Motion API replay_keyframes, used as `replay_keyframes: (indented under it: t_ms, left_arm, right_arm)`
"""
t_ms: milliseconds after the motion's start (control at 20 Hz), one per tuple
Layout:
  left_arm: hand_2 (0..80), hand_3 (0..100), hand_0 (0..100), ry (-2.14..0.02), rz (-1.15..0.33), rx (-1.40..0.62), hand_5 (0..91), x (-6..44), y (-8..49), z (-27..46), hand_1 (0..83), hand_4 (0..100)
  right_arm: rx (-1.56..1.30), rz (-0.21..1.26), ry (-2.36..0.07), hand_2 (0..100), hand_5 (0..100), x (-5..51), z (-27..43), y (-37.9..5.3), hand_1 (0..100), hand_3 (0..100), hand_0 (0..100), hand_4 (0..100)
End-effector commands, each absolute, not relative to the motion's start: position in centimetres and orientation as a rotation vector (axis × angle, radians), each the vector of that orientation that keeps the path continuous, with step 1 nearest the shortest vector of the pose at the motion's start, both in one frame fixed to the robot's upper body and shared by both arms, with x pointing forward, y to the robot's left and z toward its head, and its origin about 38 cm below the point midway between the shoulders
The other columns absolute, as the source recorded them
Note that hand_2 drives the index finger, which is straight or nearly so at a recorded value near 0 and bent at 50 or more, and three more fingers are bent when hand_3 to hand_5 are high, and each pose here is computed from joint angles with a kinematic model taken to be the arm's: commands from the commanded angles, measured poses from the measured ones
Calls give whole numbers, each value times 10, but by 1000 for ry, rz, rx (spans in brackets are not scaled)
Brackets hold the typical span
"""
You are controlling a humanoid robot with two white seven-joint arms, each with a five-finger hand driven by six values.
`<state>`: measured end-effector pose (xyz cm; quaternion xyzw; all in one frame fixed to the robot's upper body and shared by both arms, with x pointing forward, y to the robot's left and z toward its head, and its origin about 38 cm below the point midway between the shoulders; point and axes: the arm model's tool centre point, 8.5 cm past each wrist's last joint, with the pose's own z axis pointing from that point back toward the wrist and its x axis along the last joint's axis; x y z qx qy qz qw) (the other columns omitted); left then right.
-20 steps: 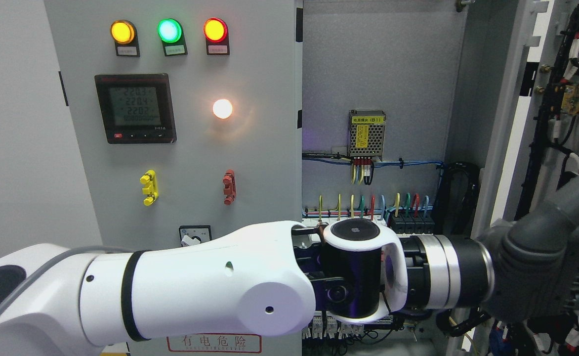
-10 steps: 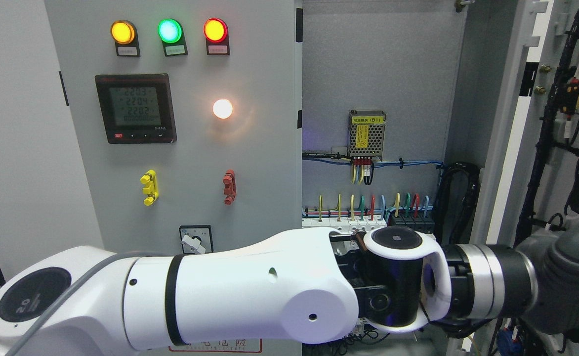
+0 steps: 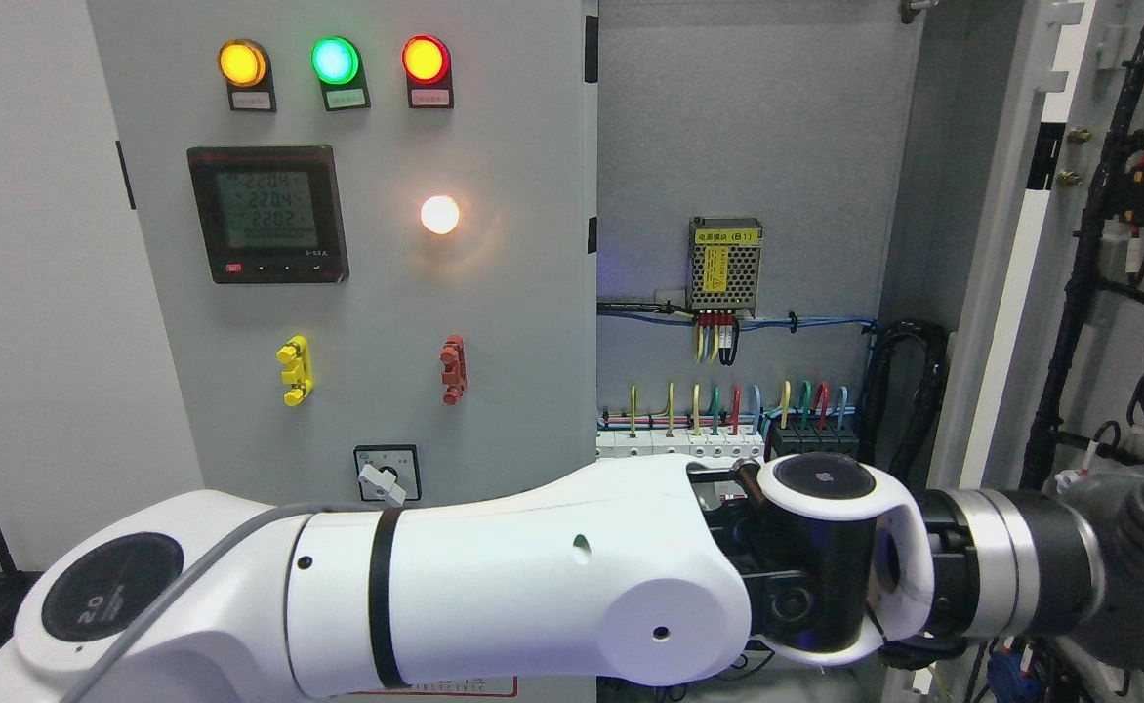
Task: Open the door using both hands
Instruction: 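Extend the left arm further to swing the door wider, then withdraw the left hand downward away from the opened door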
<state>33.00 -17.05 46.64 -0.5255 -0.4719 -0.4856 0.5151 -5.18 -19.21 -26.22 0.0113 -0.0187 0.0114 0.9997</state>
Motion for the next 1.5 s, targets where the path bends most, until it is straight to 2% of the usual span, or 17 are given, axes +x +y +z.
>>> replay_keyframes:
  t_ms: [0, 451, 601, 851, 1202, 1453]
  left_arm:
    - [0, 0, 0, -1148, -1157, -1251, 0, 340, -168, 468, 0, 31]
    - [0, 0, 0, -1195, -1018, -1199, 0, 410, -54, 470, 0, 31]
    - [0, 0, 0, -1206, -1030, -1179, 0, 408, -20, 446, 0, 31]
    - [0, 0, 0, -1177, -954, -1173, 0, 407, 37, 409, 0, 31]
    - [0, 0, 0, -1252, -831, -1089, 0, 420, 112, 355, 0, 31]
    - [0, 0, 0, -1232, -754, -1029, 0, 401, 152, 298, 0, 31]
  right_arm:
    - [23, 23, -38, 0, 0, -52, -262, -192, 0, 0, 107, 0]
    - [23, 23, -38, 0, 0, -52, -262, -192, 0, 0, 107, 0]
    - [23, 23, -38, 0, 0, -52, -262, -192, 0, 0, 107, 0]
    - [23, 23, -36, 0, 0, -52, -262, -192, 0, 0, 107, 0]
    - [23, 23, -38, 0, 0, -52, -262, -192, 0, 0, 107, 0]
    - [23, 23, -36, 0, 0, -52, -262, -192, 0, 0, 107, 0]
